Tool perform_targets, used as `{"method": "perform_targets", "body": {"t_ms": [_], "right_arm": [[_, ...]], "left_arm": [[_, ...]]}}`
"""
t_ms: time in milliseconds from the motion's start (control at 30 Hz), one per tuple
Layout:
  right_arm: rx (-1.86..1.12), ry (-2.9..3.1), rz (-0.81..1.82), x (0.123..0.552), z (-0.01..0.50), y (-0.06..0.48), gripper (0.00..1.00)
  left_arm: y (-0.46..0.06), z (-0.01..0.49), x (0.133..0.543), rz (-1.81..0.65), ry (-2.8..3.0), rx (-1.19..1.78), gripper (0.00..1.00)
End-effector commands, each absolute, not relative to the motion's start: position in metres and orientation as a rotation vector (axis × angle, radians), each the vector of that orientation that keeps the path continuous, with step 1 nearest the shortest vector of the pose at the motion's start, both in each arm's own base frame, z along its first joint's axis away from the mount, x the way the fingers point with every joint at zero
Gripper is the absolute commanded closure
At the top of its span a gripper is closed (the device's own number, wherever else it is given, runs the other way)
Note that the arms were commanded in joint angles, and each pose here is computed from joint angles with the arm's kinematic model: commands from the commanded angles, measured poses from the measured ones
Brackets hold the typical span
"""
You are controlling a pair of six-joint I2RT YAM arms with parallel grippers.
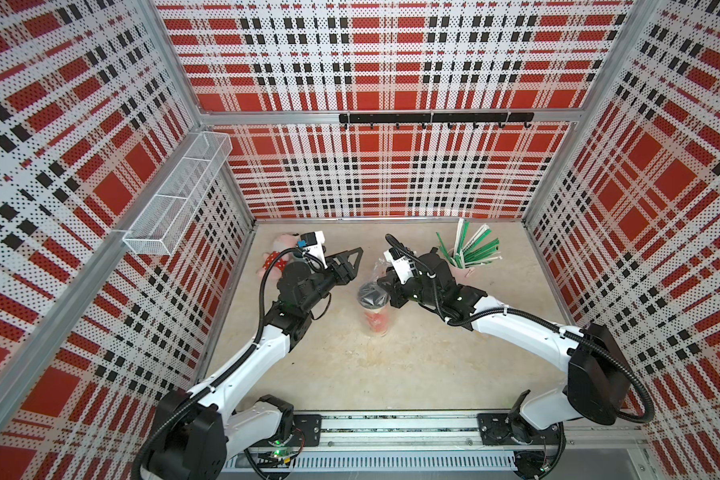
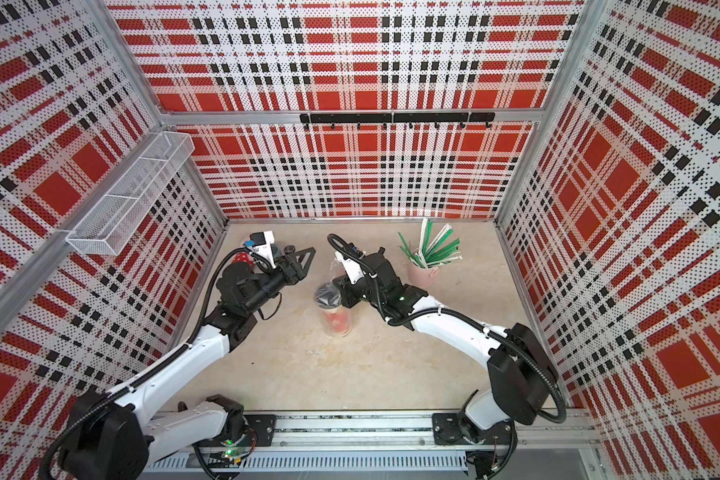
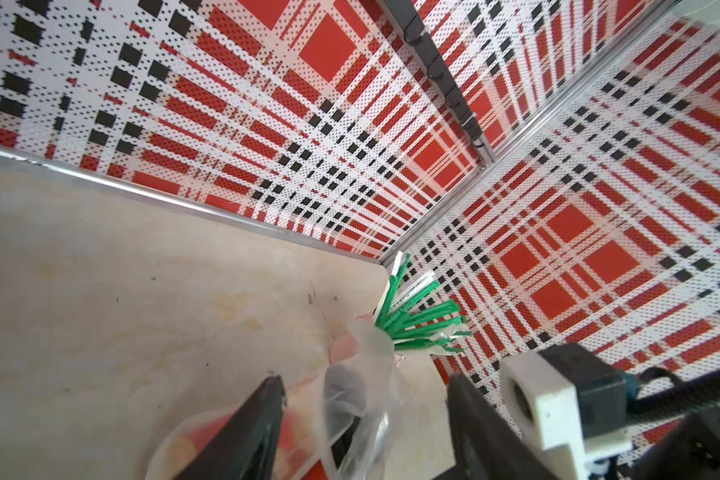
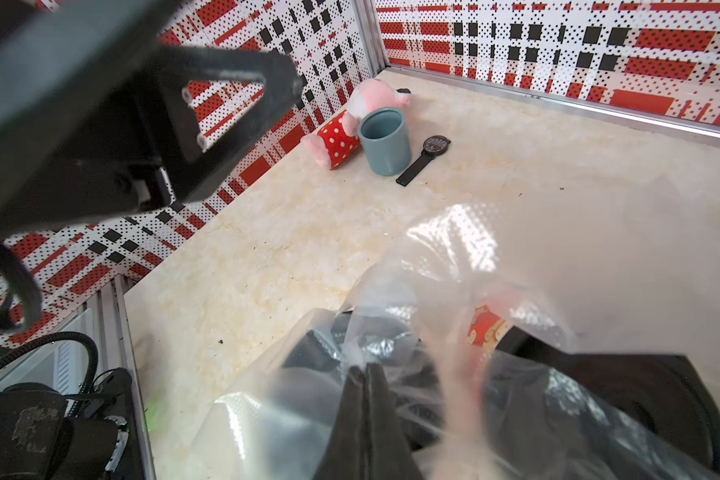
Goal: Pack milk tea into plastic carrier bags
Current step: Adjust the plastic carrier bag at the center of the board.
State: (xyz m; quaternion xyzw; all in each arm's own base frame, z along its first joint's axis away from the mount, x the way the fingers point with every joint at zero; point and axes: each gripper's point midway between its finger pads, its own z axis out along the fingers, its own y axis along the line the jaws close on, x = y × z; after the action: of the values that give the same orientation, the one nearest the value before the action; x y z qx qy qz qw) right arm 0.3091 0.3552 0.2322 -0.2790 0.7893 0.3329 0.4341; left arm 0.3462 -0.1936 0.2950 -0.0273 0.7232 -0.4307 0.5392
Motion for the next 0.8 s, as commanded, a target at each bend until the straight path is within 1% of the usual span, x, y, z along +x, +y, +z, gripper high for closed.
{"method": "perform_targets", "body": {"t_ms": [0, 33, 200, 267, 467, 633, 667, 767], "right_arm": [[-0.703, 1.913, 0.819, 0.307, 0.251, 0.354, 1.0], [-0.703, 1.911, 0.818, 0.307, 0.253, 0.355, 1.0], [-0.705, 1.913, 0.821, 0.309, 0.254, 0.357, 1.0], [-0.703, 1.91, 0.821, 0.31, 0.255, 0.357, 1.0], [-0.699, 1.904, 0.818, 0.311, 0.26, 0.357, 1.0], [-0.692, 1.911, 0.807, 0.31, 0.258, 0.354, 1.0], [-0.691, 1.909, 0.807, 0.31, 0.257, 0.354, 1.0], [-0.688, 1.911, 0.807, 0.31, 0.256, 0.353, 1.0]], "left_arm": [[-0.199, 0.228, 0.332, -0.851, 1.944, -0.065, 0.35], [-0.206, 0.222, 0.326, -0.857, 1.96, -0.041, 0.34], [-0.225, 0.205, 0.308, -0.826, 1.995, 0.063, 0.27], [-0.228, 0.207, 0.303, -0.84, 1.972, 0.106, 0.23], [-0.22, 0.222, 0.301, -0.742, 1.918, 0.139, 0.06], [-0.212, 0.246, 0.306, -0.677, 1.884, 0.136, 0.0], [-0.21, 0.248, 0.306, -0.668, 1.882, 0.133, 0.02], [-0.203, 0.238, 0.307, -0.615, 1.911, 0.116, 0.02]]}}
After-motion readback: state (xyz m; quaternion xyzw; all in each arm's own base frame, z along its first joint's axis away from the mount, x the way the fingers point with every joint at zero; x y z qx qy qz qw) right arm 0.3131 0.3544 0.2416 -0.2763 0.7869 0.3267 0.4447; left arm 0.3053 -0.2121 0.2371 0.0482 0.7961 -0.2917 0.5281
